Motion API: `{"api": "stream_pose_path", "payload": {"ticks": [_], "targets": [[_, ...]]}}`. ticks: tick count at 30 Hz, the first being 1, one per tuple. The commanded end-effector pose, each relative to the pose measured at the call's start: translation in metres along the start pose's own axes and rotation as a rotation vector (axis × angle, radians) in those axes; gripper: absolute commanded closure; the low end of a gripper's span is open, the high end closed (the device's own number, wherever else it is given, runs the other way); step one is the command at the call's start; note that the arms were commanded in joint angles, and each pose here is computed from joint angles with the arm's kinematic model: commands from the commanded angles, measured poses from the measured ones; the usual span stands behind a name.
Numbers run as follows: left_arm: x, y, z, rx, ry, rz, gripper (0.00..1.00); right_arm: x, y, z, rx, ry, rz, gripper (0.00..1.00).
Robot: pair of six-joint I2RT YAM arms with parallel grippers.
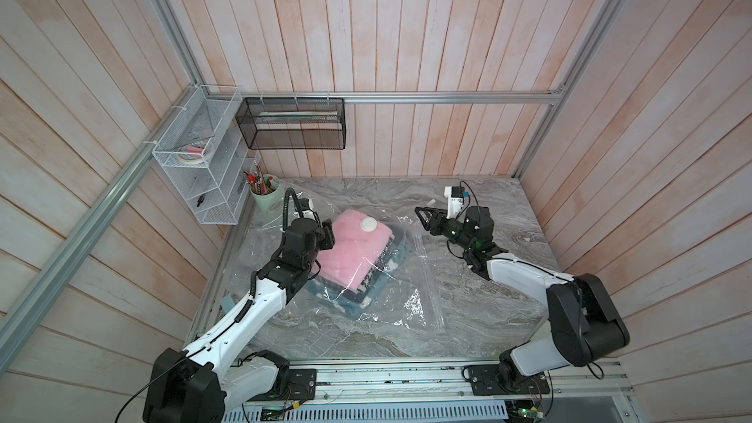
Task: Take the blanket out of the vacuum bag
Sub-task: Adjust the vacuum bag at the center of the board, then open the vacuum bag at the center of the board.
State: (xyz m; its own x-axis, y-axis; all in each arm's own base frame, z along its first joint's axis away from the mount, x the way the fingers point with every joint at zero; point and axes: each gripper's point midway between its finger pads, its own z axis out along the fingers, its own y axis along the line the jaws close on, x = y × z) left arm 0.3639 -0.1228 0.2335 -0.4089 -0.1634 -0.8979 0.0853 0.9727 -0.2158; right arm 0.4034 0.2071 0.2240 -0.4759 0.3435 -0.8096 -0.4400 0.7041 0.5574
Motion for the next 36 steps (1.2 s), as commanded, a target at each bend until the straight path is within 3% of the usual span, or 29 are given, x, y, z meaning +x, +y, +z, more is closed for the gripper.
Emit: {"api": "stream_pose_path", "payload": {"ticks": [1,5,8,14,23,30,36], "targets": [[-0.001,-0.048,-0.004,0.177,0.039,0.030,0.38,0.017,-0.072,-0.029,0.330,0.090,-0.039,0.52],[0.021,-0.126,0.011,0.322,0.124,0.107,0.36,0.013,-0.148,-0.073,0.510,0.020,0.123,0.52],[0.042,-0.184,0.028,0.358,0.175,0.204,0.31,0.018,-0.194,-0.107,0.594,-0.042,0.250,0.53],[0.087,-0.254,0.085,0.359,0.274,0.254,0.28,0.022,-0.228,-0.143,0.662,-0.093,0.323,0.53],[0.121,-0.303,0.127,0.296,0.335,0.333,0.28,0.024,-0.215,-0.149,0.593,-0.115,0.317,0.53],[0.132,-0.317,0.132,0.271,0.360,0.369,0.28,0.029,-0.208,-0.143,0.530,-0.107,0.335,0.53],[0.165,-0.321,0.127,0.174,0.408,0.515,0.28,0.029,-0.202,-0.139,0.483,-0.113,0.346,0.53]]}}
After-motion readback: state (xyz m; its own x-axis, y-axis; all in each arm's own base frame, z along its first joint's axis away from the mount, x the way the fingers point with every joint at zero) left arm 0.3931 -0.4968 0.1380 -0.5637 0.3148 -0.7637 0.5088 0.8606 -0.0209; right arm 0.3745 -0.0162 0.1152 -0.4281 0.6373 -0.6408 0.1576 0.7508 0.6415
